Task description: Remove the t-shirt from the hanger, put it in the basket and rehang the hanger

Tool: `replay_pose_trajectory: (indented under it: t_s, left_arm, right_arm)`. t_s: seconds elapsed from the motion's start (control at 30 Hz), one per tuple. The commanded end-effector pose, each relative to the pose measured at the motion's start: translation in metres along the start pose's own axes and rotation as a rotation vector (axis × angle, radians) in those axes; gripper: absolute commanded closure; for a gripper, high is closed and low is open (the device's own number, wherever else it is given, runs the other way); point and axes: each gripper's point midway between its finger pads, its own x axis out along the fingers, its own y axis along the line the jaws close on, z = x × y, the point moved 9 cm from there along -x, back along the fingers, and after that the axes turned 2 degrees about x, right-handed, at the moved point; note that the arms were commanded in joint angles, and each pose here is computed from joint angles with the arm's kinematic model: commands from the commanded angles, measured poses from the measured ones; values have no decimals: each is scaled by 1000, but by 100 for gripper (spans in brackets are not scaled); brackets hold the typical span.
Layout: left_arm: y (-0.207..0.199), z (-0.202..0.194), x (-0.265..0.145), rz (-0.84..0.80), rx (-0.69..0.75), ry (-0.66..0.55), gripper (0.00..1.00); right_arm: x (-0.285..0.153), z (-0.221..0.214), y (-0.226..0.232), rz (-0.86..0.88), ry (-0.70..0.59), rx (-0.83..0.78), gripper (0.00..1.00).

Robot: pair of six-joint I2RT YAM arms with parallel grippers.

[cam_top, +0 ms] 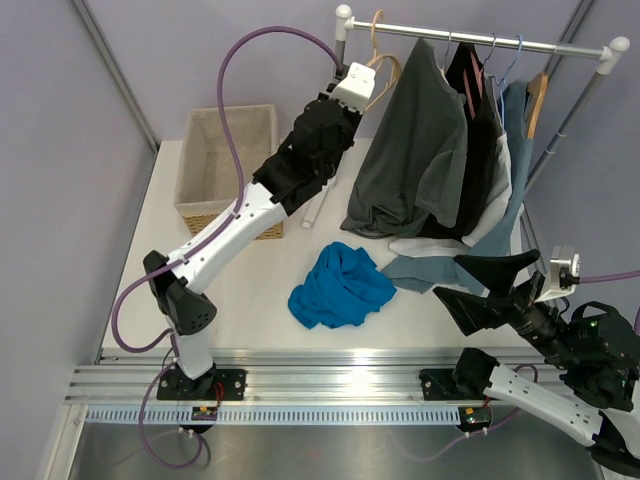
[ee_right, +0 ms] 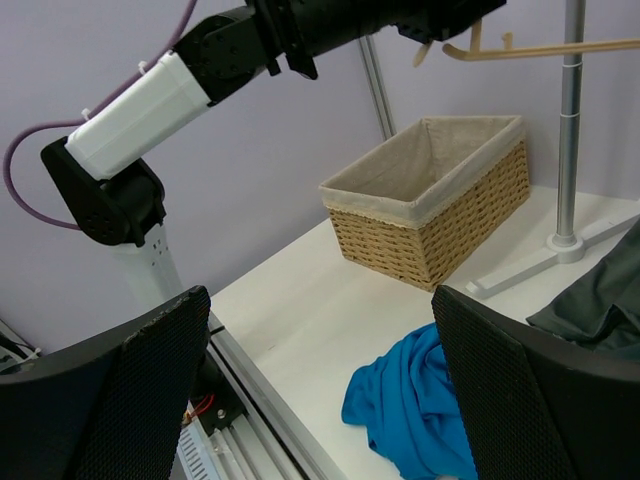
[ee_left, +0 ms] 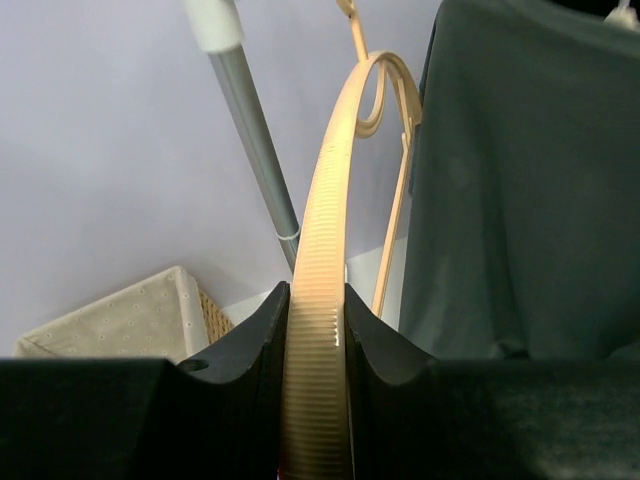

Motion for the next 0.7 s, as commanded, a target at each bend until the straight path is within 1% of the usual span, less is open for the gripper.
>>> replay_pose_trajectory:
  t_s: [0.0, 0.1, 0.17, 0.2, 0.23, 0.27, 0.3, 0.33, 0.37, 0.4, 0.43, 0.47, 0.5, 0.53, 0.57, 0.6, 0.63, 0.67]
  left_arm:
    - [9, 22, 5, 33, -52, -104, 100]
    - [5, 13, 6, 6, -48, -88, 100]
    - [5, 14, 0, -7, -71, -94, 100]
    - [5, 10, -1, -13, -69, -85, 90]
    - [5, 10, -3, -23, -70, -84, 75]
    - [9, 15, -9, -40, -82, -99, 55]
    - [10, 16, -13, -48, -86, -98, 24]
    - [9, 12, -17, -60, -85, -84, 16]
    - [10, 11, -22, -84, -94, -78, 11]
    - [18, 19, -35, -94, -110, -96, 8]
    - [16, 10, -40, -112, -103, -71, 3]
    - [17, 8, -48, -133, -116, -59, 2]
    - [28, 17, -65, -138, -139, -82, 1]
    - [30, 15, -74, -145, -147, -76, 1]
    - [28, 0, -80, -162, -154, -38, 1]
    - [39, 5, -99, -164, -177, -55, 1]
    - [41, 1, -107, -174, -191, -44, 1]
    - [34, -22, -114, -218, -193, 15, 1]
  right_arm:
    - [-3, 5, 3, 29, -42, 14, 1]
    - [-3, 6, 3, 34, -44, 13, 0]
    - [-3, 5, 4, 38, -40, 14, 0]
    - [-2, 5, 4, 37, -39, 14, 1]
    - [-1, 5, 4, 36, -36, 11, 1]
    - [-1, 4, 4, 37, -34, 11, 0]
    - [0, 4, 4, 38, -30, 8, 1]
    - [0, 4, 4, 38, -30, 10, 1]
    - [0, 4, 4, 39, -27, 8, 0]
    - [1, 3, 4, 37, -24, 5, 1]
    - [1, 3, 4, 39, -22, 5, 1]
    - [2, 2, 3, 35, -22, 5, 0]
    - [2, 2, 3, 35, -27, 1, 1]
    - [2, 2, 2, 31, -30, -2, 1]
    - [3, 1, 1, 19, -32, -6, 1]
    - [5, 1, 1, 15, -37, -7, 0]
    - [7, 0, 0, 8, -36, -11, 1]
    - [7, 1, 0, 0, -39, -11, 1]
